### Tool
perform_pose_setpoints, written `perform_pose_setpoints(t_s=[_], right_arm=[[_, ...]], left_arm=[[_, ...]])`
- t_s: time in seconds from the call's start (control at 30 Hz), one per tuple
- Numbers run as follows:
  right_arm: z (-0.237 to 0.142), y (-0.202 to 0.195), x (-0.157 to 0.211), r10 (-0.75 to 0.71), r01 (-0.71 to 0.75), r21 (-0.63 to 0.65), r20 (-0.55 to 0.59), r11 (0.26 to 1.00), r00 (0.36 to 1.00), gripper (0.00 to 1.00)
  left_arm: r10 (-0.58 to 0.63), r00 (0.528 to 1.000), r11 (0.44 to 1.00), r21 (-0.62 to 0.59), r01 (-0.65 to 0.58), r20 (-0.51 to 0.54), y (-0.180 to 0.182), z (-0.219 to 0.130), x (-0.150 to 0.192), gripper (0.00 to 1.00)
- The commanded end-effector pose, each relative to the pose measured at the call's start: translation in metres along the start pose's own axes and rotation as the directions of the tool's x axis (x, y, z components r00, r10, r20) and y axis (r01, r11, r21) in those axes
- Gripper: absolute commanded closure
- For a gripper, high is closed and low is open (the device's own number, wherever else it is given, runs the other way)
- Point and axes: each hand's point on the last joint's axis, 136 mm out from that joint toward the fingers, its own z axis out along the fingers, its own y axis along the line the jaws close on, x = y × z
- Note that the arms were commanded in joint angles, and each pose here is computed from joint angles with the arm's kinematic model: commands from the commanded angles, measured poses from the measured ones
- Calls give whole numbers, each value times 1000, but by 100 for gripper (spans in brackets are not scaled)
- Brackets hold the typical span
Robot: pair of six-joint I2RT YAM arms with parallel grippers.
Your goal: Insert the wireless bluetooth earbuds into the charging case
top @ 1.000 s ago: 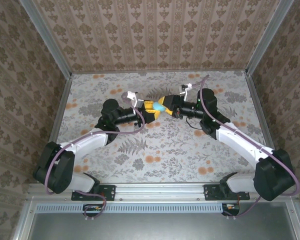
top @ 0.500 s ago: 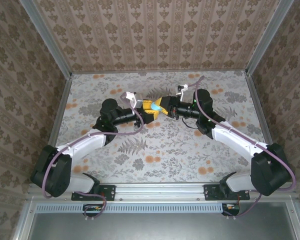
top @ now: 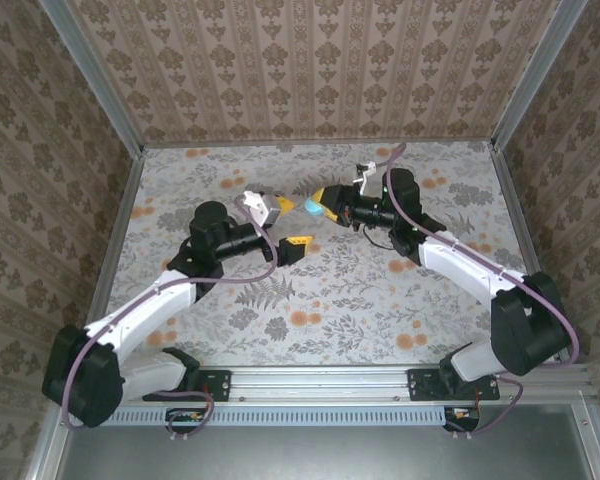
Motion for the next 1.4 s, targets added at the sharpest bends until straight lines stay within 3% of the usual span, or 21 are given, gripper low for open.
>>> perform_pose_setpoints(t_s=[0.0,0.3,0.5,0.7,0.83,1.03,1.23,1.37], right_arm=[[4,-35,-22,-76,71,158,31,985,997,76],[59,-121,-73,-67,68,296,-14,953,998,75],[98,-177,-100,-18,23,344,-16,939,1000,76],[99,-224,-123,-2,-2,439,9,898,1000,75],[98,-246,-121,4,19,511,-44,859,999,72],[79,-262,-113,10,40,614,-77,789,997,60],[60,-255,-115,-20,72,671,-85,738,996,51],[45,-238,-118,-58,100,689,-83,718,995,48]], left_arm=[[34,994,992,-120,-47,-108,14,-16,21,0],[-1,999,960,-281,-14,-53,30,-49,22,0],[-168,985,887,-431,164,28,53,-68,31,0],[-255,964,809,-528,257,78,69,-94,39,0],[-262,965,819,-523,237,27,68,-97,42,0],[-271,963,818,-524,237,12,72,-96,43,0],[-319,948,782,-558,278,26,83,-100,45,0],[-386,922,722,-623,300,-3,94,-109,57,0]])
